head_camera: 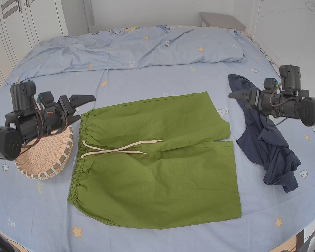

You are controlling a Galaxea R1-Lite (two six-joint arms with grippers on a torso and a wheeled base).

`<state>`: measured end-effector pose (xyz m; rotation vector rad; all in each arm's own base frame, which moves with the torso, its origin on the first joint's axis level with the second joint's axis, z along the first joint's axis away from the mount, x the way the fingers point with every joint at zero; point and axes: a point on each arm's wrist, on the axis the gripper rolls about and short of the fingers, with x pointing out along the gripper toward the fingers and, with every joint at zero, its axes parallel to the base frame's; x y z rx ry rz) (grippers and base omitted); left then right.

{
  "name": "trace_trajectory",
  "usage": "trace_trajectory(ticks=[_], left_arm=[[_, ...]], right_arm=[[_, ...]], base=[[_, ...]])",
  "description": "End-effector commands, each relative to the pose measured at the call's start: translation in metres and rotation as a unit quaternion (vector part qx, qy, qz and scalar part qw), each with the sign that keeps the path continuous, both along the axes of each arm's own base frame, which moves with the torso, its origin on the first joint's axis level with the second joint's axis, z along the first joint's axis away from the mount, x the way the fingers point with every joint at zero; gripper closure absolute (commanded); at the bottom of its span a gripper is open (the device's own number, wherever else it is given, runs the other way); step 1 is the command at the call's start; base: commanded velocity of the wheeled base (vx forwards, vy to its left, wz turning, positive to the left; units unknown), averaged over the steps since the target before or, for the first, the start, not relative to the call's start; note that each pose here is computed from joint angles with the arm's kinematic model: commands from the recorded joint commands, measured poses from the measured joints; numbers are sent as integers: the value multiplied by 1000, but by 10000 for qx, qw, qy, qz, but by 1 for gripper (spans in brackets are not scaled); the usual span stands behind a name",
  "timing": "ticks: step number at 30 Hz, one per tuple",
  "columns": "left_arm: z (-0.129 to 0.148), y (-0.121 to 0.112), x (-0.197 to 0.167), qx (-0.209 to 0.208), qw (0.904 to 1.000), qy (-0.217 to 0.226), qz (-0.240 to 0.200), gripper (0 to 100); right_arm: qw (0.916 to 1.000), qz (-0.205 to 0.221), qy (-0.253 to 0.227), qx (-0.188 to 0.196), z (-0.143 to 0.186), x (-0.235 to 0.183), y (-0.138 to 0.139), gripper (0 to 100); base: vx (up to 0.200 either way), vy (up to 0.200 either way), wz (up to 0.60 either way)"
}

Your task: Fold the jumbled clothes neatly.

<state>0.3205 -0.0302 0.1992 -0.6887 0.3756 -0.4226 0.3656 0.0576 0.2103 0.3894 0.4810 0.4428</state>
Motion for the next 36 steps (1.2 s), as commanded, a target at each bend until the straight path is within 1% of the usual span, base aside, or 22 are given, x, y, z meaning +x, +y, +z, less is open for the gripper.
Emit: trace_trajectory(ticks=[1, 4, 6, 8, 11, 13, 14, 16, 17, 19, 22, 24, 26, 28, 29, 30, 36], left_arm=[[-58, -5, -117, -138, 9895, 1419, -252, 0], [-82, 0, -137, -87, 9817, 1892, -174, 0], [-95, 3, -149, -78, 9757, 2187, -110, 0], [-104, 4, -157, -52, 9715, 2369, -100, 0], [-112, 6, -164, -40, 9665, 2565, -53, 0], [-113, 8, -166, -51, 9658, 2591, -3, 0], [-116, 15, -167, -82, 9642, 2642, 187, 0], [-116, 18, -166, -94, 9646, 2620, 285, 0], [-118, 25, -163, -72, 9643, 2611, 438, 0], [-122, 28, -162, -57, 9622, 2681, 476, 0], [-130, 34, -158, 69, 9580, 2827, 484, 0], [-140, 39, -154, 211, 9520, 3015, 492, 0], [-144, 40, -152, 246, 9506, 3061, 455, 0], [-144, 40, -152, 246, 9506, 3061, 455, 0], [-149, 40, -148, 178, 9504, 3085, 340, 0], [-151, 40, -146, 166, 9508, 3076, 321, 0], [-156, 39, -137, 171, 9544, 2968, 268, 0]], right_arm=[[9969, 307, 670, 287, -28, -129, -14, 0], [9956, 425, 719, 414, -37, -146, -14, 0], [9937, 515, 878, 462, -44, -156, -10, 0], [9925, 597, 970, 452, -49, -163, -8, 0], [9914, 607, 1078, 415, -56, -168, -8, 0], [9914, 605, 1092, 402, -57, -168, -9, 0], [9911, 585, 1125, 401, -59, -169, -9, 0], [9909, 586, 1144, 397, -60, -170, -10, 0], [9908, 578, 1159, 396, -61, -170, -10, 0], [9909, 570, 1151, 398, -60, -169, -10, 0], [9907, 577, 1167, 395, -61, -170, -10, 0], [9905, 562, 1195, 384, -62, -169, -10, 0], [9906, 549, 1198, 379, -63, -169, -10, 0], [9906, 549, 1198, 379, -63, -169, -10, 0], [9905, 538, 1202, 386, -63, -169, -11, 0], [9905, 546, 1202, 385, -63, -169, -10, 0], [9900, 560, 1240, 374, -65, -170, -10, 0]], base=[[0, 0, 0], [0, 0, 0], [0, 0, 0], [0, 0, 0], [0, 0, 0], [0, 0, 0], [0, 0, 0], [0, 0, 0], [0, 0, 0], [0, 0, 0], [0, 0, 0], [0, 0, 0], [0, 0, 0], [0, 0, 0], [0, 0, 0], [0, 0, 0], [0, 0, 0]])
